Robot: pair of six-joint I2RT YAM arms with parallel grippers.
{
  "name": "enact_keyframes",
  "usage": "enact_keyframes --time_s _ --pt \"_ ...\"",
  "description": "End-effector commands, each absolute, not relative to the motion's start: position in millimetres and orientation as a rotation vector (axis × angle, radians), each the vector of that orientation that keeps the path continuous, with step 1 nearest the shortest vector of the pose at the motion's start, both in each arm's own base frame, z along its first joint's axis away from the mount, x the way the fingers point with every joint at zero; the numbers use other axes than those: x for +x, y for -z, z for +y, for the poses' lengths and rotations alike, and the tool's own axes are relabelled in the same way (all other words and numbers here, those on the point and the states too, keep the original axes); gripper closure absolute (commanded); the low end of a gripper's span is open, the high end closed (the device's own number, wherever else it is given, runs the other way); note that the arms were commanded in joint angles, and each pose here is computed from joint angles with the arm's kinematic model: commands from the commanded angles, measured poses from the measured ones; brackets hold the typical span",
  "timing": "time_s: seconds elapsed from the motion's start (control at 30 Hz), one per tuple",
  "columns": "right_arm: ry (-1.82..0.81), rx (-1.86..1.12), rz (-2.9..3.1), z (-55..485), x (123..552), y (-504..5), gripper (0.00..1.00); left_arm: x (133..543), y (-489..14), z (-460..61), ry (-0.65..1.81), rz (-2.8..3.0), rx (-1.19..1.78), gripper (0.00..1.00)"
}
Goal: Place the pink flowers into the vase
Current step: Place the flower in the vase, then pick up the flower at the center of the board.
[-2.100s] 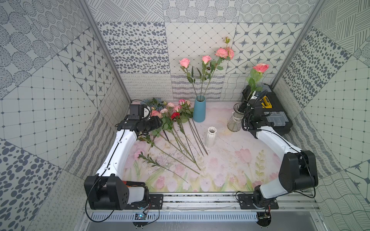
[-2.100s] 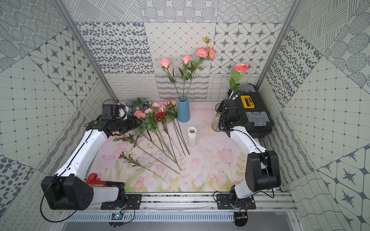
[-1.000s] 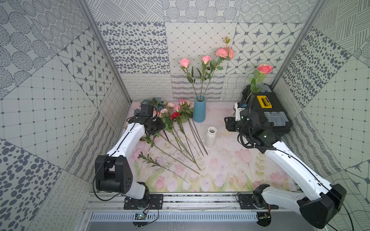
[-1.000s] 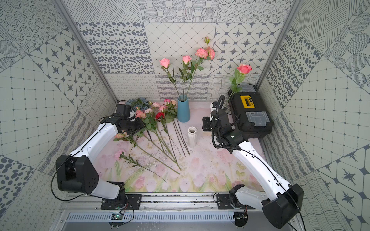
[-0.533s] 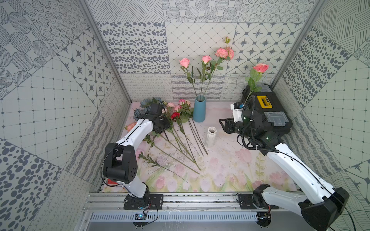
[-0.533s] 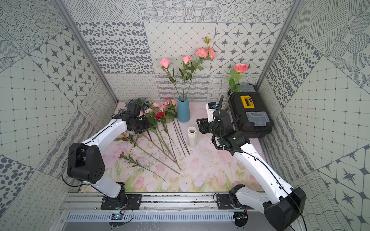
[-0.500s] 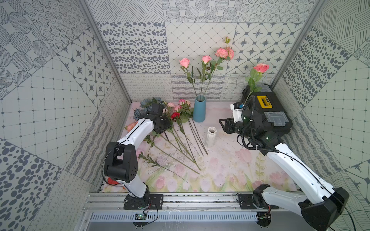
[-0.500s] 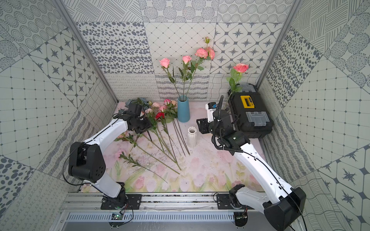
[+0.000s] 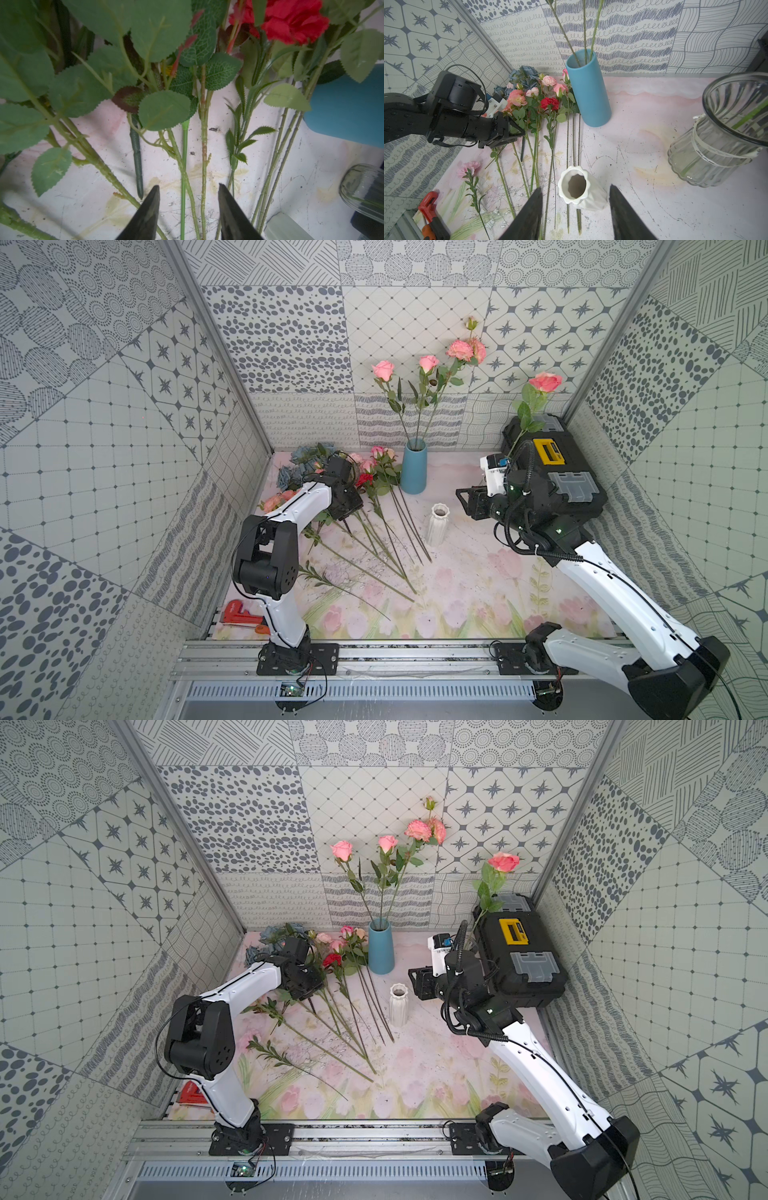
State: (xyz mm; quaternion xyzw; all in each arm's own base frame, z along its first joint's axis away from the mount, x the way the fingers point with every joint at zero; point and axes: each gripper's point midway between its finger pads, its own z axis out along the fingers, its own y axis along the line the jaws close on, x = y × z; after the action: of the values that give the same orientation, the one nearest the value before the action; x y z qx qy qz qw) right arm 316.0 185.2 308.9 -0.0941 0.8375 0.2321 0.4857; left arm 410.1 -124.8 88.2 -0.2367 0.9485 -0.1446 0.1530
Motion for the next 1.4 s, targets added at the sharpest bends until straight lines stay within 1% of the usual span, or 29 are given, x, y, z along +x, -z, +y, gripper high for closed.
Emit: enact_keyframes --time_s 0.0,0.27,0.43,0.77,1.17,1.2,1.37 --pt "-0.569 -0.23 1.977 183.8 315.6 -323.8 0.48 411.7 -79.2 -116.5 0.35 2.705 -0.788 0.54" --pt "-0.556 -0.224 1.971 179.8 312.5 -325.2 0.48 420.9 -66.4 -124.3 0.415 2.684 -0.866 0.56" --pt "-0.545 -0.217 1.971 176.8 311.2 -323.8 0.48 423.0 -62.9 -124.5 0.416 2.676 -0.889 0.6" --pt "-0.55 -0.217 1.976 176.9 310.6 -321.8 0.48 426.0 -50.6 -120.9 0.388 2.657 -0.937 0.64" --pt "-0.549 -0.212 1.981 174.2 307.7 -321.1 0.48 426.4 -34.0 -116.1 0.354 2.647 -0.983 0.78" --pt "-0.55 -0.212 1.981 174.1 307.0 -321.0 0.48 431.9 -36.4 -117.6 0.372 2.623 -0.977 0.8" --pt "-0.553 -0.214 1.984 174.5 306.2 -319.4 0.47 431.4 -41.6 -115.4 0.359 2.584 -0.988 0.9"
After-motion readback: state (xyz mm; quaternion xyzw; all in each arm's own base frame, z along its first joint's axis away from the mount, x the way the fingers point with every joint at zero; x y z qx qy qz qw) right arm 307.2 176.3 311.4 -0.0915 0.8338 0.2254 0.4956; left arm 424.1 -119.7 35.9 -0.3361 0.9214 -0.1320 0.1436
